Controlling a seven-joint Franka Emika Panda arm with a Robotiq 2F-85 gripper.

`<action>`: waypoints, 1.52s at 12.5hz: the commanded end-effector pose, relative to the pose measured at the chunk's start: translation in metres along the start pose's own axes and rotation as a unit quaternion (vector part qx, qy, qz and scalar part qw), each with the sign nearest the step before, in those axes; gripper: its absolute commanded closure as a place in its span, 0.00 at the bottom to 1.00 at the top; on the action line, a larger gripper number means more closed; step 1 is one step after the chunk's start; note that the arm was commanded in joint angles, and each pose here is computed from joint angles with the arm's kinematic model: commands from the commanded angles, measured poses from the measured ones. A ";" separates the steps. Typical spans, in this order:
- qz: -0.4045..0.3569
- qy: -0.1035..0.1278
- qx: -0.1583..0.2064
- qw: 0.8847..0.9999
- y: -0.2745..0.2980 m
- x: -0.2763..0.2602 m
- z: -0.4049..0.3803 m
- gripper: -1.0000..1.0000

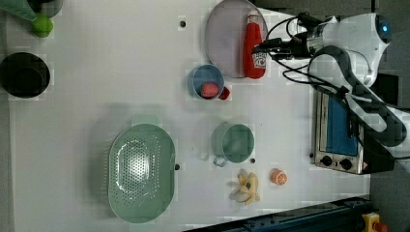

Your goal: Pick ketchup from plate and place it on table.

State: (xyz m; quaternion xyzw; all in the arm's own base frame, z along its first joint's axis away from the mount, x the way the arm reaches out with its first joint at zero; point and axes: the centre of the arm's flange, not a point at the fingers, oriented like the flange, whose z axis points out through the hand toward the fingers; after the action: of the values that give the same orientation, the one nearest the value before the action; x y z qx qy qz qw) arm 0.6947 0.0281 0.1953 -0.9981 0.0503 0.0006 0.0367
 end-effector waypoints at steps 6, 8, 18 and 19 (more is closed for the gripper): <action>-0.040 0.041 -0.003 0.998 -0.008 0.013 0.036 0.04; -0.038 0.043 -0.003 0.998 -0.006 0.014 0.034 0.29; 0.015 0.068 0.012 0.997 0.004 0.018 -0.125 0.42; 0.018 0.053 0.008 0.998 0.009 0.010 -0.151 0.42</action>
State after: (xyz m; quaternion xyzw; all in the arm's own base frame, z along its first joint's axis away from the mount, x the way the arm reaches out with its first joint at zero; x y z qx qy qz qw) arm 0.6911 0.0159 0.2418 -0.9984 0.0473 0.0216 0.0240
